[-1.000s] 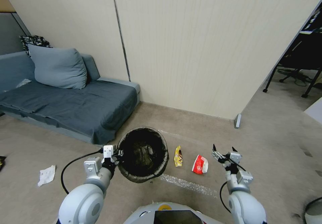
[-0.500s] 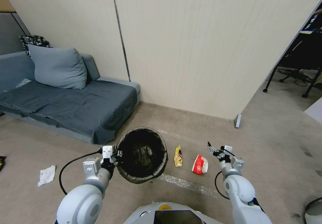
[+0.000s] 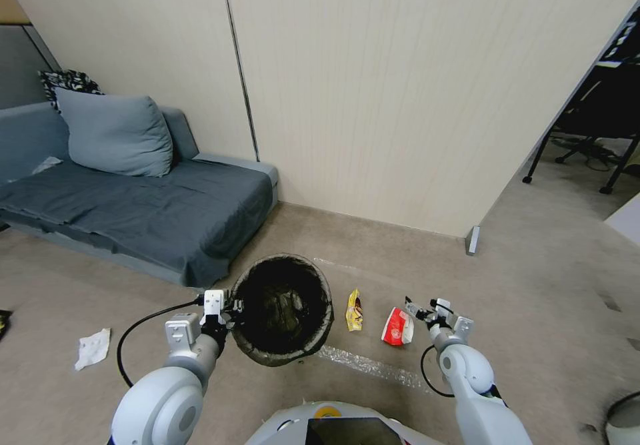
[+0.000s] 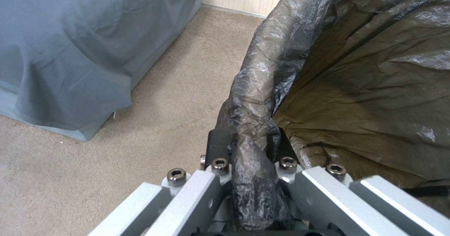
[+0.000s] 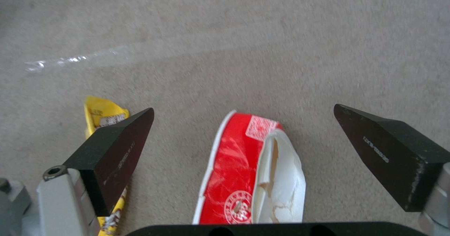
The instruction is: Pick up the trash bin, then pick up the garbage from the floor and place it into the trash bin.
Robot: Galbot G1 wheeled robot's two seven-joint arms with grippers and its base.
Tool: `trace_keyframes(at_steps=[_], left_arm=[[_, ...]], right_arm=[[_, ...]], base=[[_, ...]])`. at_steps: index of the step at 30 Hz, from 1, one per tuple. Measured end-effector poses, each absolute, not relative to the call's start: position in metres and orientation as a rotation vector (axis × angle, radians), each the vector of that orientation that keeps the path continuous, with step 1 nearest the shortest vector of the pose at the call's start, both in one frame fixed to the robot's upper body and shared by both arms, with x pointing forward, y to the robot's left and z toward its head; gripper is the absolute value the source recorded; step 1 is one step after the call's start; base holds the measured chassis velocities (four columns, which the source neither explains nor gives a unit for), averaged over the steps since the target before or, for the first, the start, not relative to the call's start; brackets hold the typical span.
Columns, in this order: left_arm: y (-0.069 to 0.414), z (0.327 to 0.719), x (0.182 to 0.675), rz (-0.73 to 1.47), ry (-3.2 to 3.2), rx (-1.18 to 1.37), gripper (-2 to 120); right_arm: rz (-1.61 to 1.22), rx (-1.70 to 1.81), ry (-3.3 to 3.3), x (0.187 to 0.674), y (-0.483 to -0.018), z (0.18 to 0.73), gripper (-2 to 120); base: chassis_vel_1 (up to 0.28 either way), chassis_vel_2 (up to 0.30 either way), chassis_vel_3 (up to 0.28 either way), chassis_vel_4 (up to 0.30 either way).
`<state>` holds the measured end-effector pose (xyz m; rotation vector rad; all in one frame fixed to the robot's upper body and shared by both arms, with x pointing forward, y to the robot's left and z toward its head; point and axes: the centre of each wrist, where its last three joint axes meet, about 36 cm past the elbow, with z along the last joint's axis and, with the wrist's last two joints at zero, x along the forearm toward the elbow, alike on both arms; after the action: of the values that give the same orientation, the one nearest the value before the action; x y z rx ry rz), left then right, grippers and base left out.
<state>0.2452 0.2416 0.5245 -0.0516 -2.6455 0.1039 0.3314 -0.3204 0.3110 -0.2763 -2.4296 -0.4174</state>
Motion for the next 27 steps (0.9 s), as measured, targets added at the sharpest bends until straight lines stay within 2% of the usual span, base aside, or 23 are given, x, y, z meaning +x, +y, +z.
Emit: trace_keyframes(at_steps=[27], left_arm=[[0.242,0.525,0.246,0.108,-2.648,-0.058,1]], right_arm=[[-0.42,-0.322,-2.299,0.352,-0.315,0.259,100]], base=[[0.0,0.0,0.0,0.0]])
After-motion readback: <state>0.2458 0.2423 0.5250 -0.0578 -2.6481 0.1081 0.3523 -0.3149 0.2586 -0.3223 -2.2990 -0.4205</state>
